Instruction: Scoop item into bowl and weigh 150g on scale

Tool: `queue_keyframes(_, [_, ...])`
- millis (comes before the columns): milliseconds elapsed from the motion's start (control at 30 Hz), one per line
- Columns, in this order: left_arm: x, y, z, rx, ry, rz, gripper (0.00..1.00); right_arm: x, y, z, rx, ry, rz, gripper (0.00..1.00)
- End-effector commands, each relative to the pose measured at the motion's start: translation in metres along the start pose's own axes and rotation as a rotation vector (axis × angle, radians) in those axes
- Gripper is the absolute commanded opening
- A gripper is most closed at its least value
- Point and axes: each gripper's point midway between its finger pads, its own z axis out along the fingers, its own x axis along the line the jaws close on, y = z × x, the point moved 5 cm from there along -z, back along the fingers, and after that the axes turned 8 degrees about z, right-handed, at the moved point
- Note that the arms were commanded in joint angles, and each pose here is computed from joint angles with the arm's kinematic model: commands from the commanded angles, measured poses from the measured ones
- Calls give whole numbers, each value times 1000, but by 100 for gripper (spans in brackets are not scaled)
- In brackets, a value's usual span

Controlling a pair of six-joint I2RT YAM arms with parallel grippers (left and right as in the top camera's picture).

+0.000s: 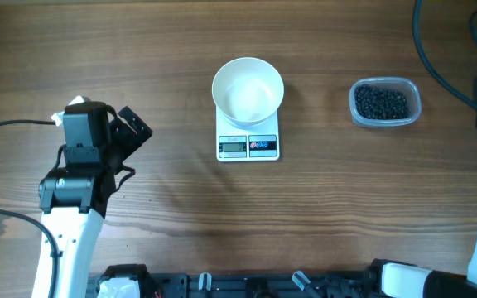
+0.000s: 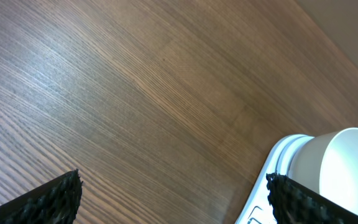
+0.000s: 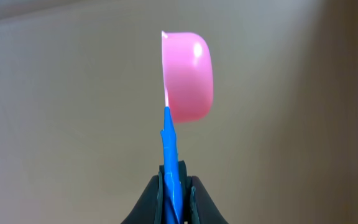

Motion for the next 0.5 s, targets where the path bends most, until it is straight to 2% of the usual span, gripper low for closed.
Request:
queue_keyframes(0, [2, 2, 0, -5, 13, -16, 100, 0, -20, 4, 100, 24, 136, 4])
queue_keyframes(300, [1, 3, 0, -14, 7, -18, 100, -2, -71, -10, 390, 36, 107, 4])
queue_keyframes(467, [-20, 15, 0, -53, -131, -7, 100, -4, -80, -12, 435, 34, 64, 4])
